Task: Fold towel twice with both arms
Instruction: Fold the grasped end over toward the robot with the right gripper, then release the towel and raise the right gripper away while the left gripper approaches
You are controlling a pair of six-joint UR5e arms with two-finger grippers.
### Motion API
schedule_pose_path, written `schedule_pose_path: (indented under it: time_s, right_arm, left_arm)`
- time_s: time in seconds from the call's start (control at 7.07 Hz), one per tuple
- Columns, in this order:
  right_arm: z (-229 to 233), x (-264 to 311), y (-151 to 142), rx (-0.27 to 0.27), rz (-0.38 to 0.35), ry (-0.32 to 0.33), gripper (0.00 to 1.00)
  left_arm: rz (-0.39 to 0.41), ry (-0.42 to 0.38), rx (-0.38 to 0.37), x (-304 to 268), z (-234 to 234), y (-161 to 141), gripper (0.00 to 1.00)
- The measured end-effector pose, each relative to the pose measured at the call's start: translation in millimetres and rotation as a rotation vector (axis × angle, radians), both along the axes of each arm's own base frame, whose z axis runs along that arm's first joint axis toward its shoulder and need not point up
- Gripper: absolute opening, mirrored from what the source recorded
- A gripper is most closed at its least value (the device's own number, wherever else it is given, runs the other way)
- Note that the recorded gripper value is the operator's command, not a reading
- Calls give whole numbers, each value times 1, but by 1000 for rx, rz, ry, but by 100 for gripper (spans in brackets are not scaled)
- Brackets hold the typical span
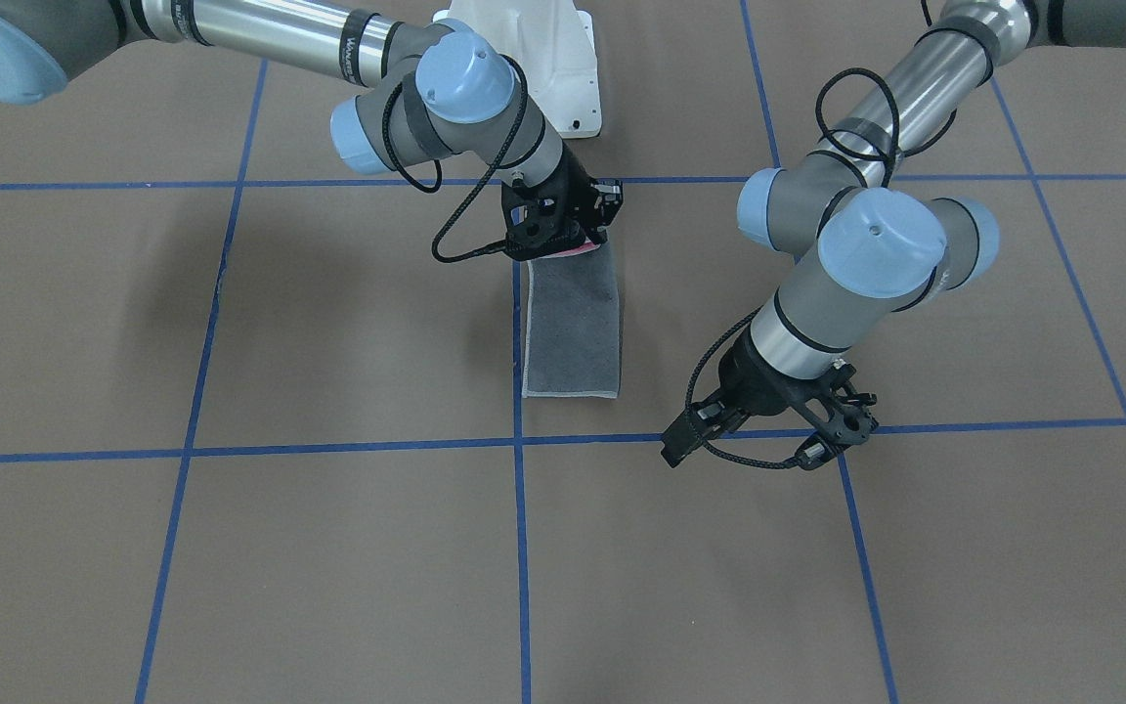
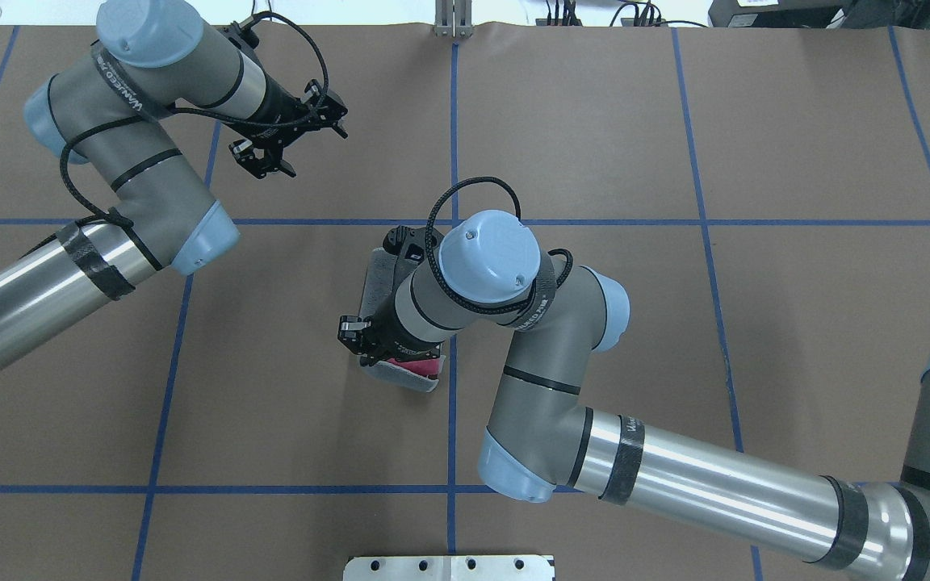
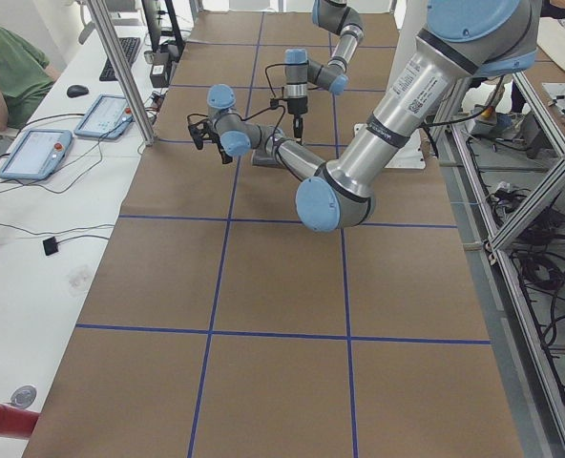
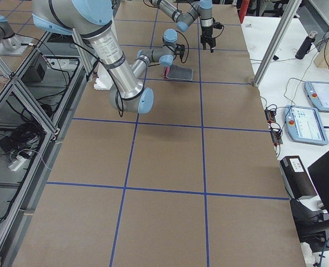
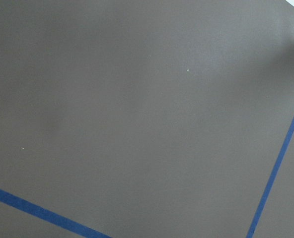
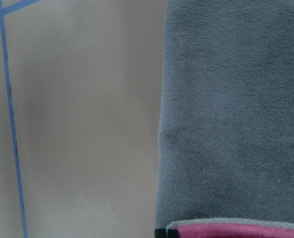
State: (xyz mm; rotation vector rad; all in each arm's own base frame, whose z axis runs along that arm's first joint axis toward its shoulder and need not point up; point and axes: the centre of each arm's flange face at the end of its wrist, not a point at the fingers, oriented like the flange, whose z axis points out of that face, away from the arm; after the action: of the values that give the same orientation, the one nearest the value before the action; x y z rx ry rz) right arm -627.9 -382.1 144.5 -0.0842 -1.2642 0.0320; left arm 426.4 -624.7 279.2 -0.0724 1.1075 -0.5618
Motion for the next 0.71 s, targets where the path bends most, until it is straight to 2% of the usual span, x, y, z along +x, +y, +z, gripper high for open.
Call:
schedule_pose_path:
  time_s: [0.14,0.42,0.71]
  right_arm:
    - [-2,0,-1,-14,7,-1,99]
    - [-16,2,-4,-110,53,-13,100]
    - [-28,13,-16,-145,87,-31,100]
  left_arm:
    - [0,0,0,0,0,0,100]
    - [2,1,1,1,-1,1,100]
    - [4,2,2,2,-1,1,100]
